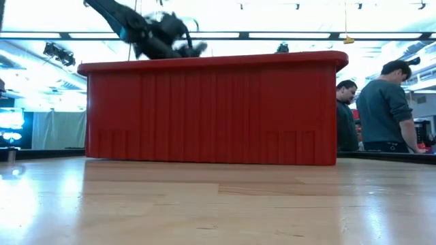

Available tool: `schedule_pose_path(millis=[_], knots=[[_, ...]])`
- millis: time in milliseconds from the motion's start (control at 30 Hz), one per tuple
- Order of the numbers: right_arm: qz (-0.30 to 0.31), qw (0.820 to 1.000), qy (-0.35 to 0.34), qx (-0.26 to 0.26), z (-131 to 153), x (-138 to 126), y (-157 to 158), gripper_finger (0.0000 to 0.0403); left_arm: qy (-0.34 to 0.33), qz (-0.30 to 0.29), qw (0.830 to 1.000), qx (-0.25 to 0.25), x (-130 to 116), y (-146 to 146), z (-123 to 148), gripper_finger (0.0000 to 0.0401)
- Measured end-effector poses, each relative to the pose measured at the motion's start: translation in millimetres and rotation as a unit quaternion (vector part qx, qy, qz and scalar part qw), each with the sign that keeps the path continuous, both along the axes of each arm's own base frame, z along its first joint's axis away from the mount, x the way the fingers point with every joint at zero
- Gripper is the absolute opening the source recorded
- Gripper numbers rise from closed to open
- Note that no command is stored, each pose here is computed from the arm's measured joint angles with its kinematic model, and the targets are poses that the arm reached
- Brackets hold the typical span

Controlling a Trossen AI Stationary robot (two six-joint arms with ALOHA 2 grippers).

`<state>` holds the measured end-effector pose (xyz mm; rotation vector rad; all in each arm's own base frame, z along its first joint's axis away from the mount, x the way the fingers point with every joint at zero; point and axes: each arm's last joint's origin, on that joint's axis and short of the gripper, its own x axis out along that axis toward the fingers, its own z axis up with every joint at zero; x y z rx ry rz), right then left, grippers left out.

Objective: Pick and place slides into bin
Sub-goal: Put the top pink slide into the bin, then put the pink slide into the bin

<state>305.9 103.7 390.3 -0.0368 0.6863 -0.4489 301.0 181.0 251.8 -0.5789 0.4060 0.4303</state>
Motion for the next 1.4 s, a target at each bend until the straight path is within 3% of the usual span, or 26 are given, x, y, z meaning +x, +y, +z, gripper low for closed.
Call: schedule_pose_path(millis=[167, 467, 600, 867, 1033, 1200, 1400], knots=[[0.001, 1.000, 0.004, -0.001, -1, -1, 1, 0.0128, 0.033, 0.016, 0.998, -0.045, 11, 19, -44, 0.0015], [-0.005, 1.000, 0.003, 0.007, -1, -2, 1, 0.0128, 0.005, 0.020, 0.999, -0.025, 15, 31, -50, 0.0037], [-0.005, 1.000, 0.003, 0.007, -1, -2, 1, 0.0128, 0.015, 0.018, 0.999, -0.040, 13, 31, -52, 0.0072], [-0.005, 1.000, 0.003, 0.007, -1, -2, 1, 0.0128, 0.028, 0.013, 0.999, -0.037, 12, 30, -54, 0.0183], [-0.004, 1.000, 0.003, 0.008, -1, -2, 1, 0.0128, 0.004, 0.016, 1.000, -0.017, 20, 36, -35, 0.0232], [0.000, 1.000, 0.005, 0.013, -1, -2, 2, 0.0128, 0.005, 0.004, 1.000, -0.022, 30, 38, -6, 0.0247], [0.004, 1.000, 0.009, 0.018, -2, -2, 2, 0.0128, 0.142, -0.012, 0.989, -0.031, 23, 35, 26, 0.0233]])
